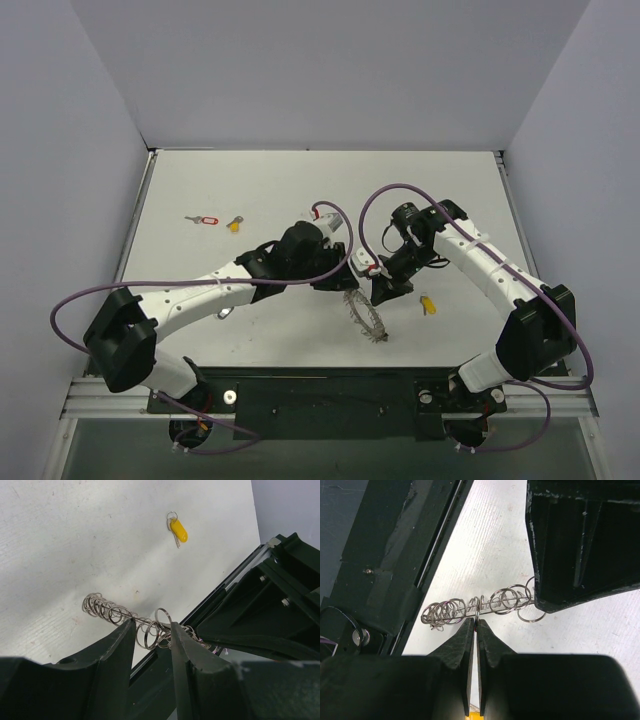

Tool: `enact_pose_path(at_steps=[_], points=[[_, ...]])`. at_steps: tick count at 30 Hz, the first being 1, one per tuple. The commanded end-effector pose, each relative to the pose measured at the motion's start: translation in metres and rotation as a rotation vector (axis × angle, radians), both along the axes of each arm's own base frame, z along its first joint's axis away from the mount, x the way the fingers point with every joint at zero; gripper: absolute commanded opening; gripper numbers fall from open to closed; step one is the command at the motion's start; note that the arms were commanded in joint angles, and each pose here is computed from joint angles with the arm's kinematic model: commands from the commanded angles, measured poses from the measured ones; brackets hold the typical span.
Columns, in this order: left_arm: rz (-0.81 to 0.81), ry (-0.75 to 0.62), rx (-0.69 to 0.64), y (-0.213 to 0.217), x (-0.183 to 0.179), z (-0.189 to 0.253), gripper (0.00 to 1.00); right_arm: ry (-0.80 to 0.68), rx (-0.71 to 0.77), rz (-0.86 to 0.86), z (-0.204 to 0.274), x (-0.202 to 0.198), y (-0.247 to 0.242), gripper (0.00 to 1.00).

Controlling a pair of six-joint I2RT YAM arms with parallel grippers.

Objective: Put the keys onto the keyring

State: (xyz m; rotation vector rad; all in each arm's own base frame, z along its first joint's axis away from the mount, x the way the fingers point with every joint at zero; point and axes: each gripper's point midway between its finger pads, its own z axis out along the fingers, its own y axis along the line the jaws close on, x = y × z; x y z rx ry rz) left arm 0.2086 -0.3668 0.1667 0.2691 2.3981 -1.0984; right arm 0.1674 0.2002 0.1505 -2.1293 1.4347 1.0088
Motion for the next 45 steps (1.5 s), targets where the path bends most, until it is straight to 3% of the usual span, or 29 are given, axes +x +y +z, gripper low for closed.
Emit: enact_pose_path(at_steps=[1,10,22,38,45], points=[[-0.010,-0.046,-0.064,-0.008,0.003,0.031,0.44,0.035,0.049,0.007,0.013,-0.014,0.001,0.00],[0.009,-0.077,-0.131,0.013,0.002,0.030,0.45,0.028,0.056,0.009,0.014,-0.015,0.001,0.00],[-0.036,0.002,-0.288,-0.008,0.000,0.034,0.45,0.034,0.057,0.010,0.013,-0.015,0.002,0.00],[-0.030,0.057,-0.183,-0.002,-0.001,0.001,0.41,0.035,0.058,0.009,0.014,-0.015,0.002,0.00],[-0.043,0.064,-0.185,-0.005,-0.001,0.002,0.33,0.037,0.055,0.009,0.013,-0.015,0.001,0.00]])
